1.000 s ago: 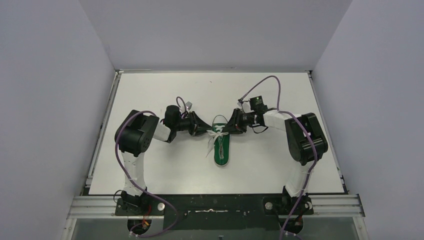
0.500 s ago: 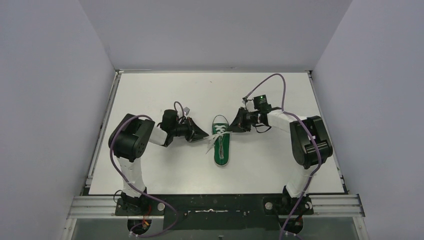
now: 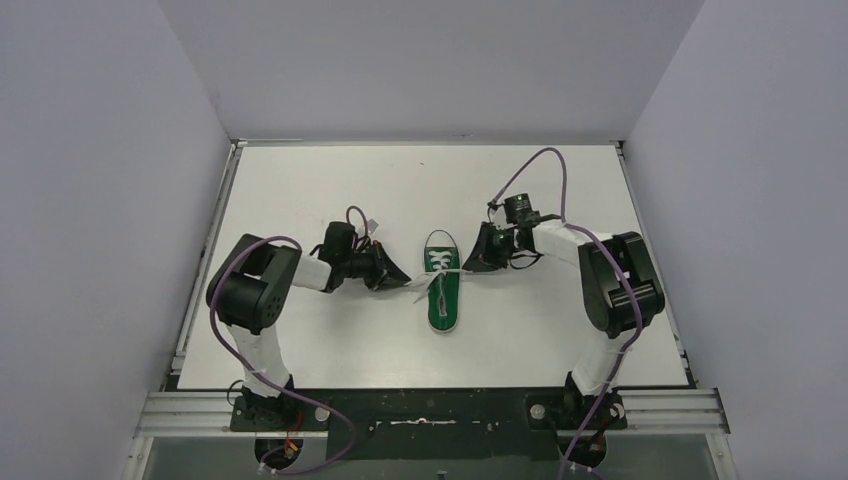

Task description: Tie the shoes

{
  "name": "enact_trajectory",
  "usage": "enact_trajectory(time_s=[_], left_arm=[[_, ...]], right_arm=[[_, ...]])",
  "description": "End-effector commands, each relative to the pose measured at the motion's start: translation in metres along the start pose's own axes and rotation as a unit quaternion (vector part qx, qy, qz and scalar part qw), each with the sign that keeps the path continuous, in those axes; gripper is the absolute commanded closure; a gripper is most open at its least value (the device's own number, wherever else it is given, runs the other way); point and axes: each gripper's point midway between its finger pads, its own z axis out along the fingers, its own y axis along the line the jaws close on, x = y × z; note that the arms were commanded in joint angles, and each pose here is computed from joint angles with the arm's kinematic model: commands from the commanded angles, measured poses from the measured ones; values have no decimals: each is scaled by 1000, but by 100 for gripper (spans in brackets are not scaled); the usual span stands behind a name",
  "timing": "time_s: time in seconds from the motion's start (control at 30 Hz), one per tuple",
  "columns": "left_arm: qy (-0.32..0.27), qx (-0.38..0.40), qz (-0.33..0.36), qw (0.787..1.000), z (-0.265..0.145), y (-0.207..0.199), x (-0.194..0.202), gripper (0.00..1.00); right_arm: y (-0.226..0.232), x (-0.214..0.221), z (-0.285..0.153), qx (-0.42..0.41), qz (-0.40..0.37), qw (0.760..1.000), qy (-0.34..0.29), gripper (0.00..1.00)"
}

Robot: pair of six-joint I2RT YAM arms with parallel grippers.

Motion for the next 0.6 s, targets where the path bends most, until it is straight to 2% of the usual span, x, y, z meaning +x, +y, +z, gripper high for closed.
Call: enact_trajectory(time_s=[0.0,0.17,0.2,0.23,0.27,0.3,0.33,0.37,0.47,0.57], left_arm=[[-14,-27,40,999,-11,2,-3,100],[-10,-70,86,994,-25,-10,-10,100],[-12,-92,95,991,-34,-11,-11,77],[-20,-109,113,987,-43,-15,-12,62],[-32,-122,131,983,-54,-21,-14,55],[-45,-130,152,979,-66,-28,-16,50],[-56,-135,169,975,-78,-37,-15,47],[-66,-143,185,970,-91,-43,-15,46],[-98,-197,227,949,-139,-56,-8,44],[-168,-186,265,931,-188,-90,4,37]], right_arm=[[-16,-16,-12,56,-28,997,-49,100],[-4,-22,-23,47,-61,996,-50,100],[-1,-19,-28,50,-65,996,-38,100],[3,-19,-36,55,-74,995,-34,98],[6,-18,-46,64,-84,994,-33,87],[7,-18,-59,82,-95,991,-37,71],[9,-18,-73,98,-108,988,-43,54],[9,-16,-87,115,-120,985,-45,42],[21,-11,-138,153,-173,970,-73,23],[36,-2,-195,177,-212,952,-132,10]])
